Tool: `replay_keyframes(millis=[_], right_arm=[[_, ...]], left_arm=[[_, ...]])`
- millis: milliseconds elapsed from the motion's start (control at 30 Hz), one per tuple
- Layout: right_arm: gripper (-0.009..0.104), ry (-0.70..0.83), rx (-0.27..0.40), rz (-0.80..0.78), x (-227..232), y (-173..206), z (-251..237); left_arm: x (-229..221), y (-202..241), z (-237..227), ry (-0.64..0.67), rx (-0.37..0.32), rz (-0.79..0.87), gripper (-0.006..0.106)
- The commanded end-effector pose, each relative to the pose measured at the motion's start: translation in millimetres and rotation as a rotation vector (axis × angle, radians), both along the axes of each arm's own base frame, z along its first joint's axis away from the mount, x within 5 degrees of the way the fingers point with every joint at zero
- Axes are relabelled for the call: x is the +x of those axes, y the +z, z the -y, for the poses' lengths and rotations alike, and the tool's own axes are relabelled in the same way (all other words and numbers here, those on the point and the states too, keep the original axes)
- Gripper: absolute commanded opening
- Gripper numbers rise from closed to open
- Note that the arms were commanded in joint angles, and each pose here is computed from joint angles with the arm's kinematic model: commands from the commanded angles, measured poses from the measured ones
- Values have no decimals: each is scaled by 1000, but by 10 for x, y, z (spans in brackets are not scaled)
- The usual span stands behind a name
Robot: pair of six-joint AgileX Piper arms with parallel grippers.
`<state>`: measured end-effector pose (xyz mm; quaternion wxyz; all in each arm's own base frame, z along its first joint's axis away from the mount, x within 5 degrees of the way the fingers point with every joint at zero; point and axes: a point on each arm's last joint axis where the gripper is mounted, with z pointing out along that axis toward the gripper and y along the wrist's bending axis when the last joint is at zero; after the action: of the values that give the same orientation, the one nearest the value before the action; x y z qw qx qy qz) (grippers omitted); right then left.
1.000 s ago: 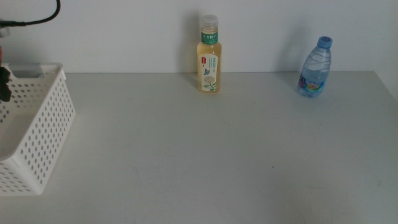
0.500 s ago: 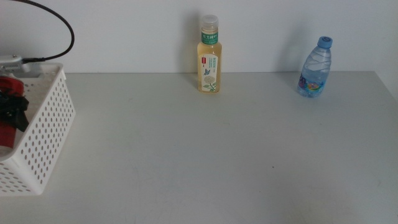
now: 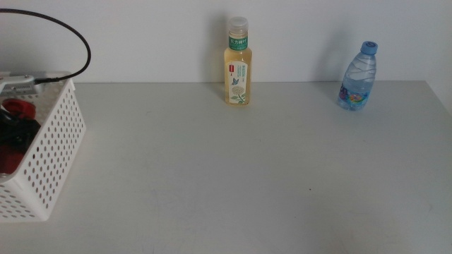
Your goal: Use arms to grab the bottles and put them into the dustbin to the left of the table.
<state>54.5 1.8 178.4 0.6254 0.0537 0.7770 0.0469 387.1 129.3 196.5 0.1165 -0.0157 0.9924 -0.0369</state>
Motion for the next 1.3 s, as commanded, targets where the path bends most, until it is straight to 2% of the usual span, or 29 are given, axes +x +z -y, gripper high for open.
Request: replay_keyframes(millis=[0, 133, 300, 333, 367, 433, 533, 700, 767, 900, 1067, 1267], right_arm=[[68, -14, -23, 100, -5, 105, 13], [68, -14, -23, 100, -5, 105, 13], [68, -14, -23, 100, -5, 105, 13], [68, -14, -23, 100, -5, 105, 13], [68, -14, -23, 100, -5, 105, 13], [68, -14, -23, 100, -5, 105, 13], [68, -14, -23, 100, -5, 105, 13], [68, -14, -23, 100, -5, 105, 13], [68, -14, -23, 100, -5, 105, 13], [68, -14, -23, 100, -5, 105, 13], [68, -14, -23, 100, -5, 105, 13], [68, -14, -23, 100, -5, 105, 13]], left_arm=[[46, 317, 26, 22, 14, 110, 4], [62, 253, 21, 25, 7, 96, 15], [68, 228, 19, 25, 5, 91, 37], [71, 232, 22, 27, 1, 94, 63], [71, 232, 22, 27, 1, 94, 75], [69, 231, 21, 26, 2, 92, 82], [51, 226, 36, 28, -15, 70, 86], [29, 389, 119, 55, -120, 15, 86], [26, 544, 141, 78, -134, 21, 86], [-27, 1030, 270, 88, -122, 127, 86], [-291, 1683, 531, 81, -63, 300, 86], [-703, 2294, 1038, -43, -30, 474, 86]])
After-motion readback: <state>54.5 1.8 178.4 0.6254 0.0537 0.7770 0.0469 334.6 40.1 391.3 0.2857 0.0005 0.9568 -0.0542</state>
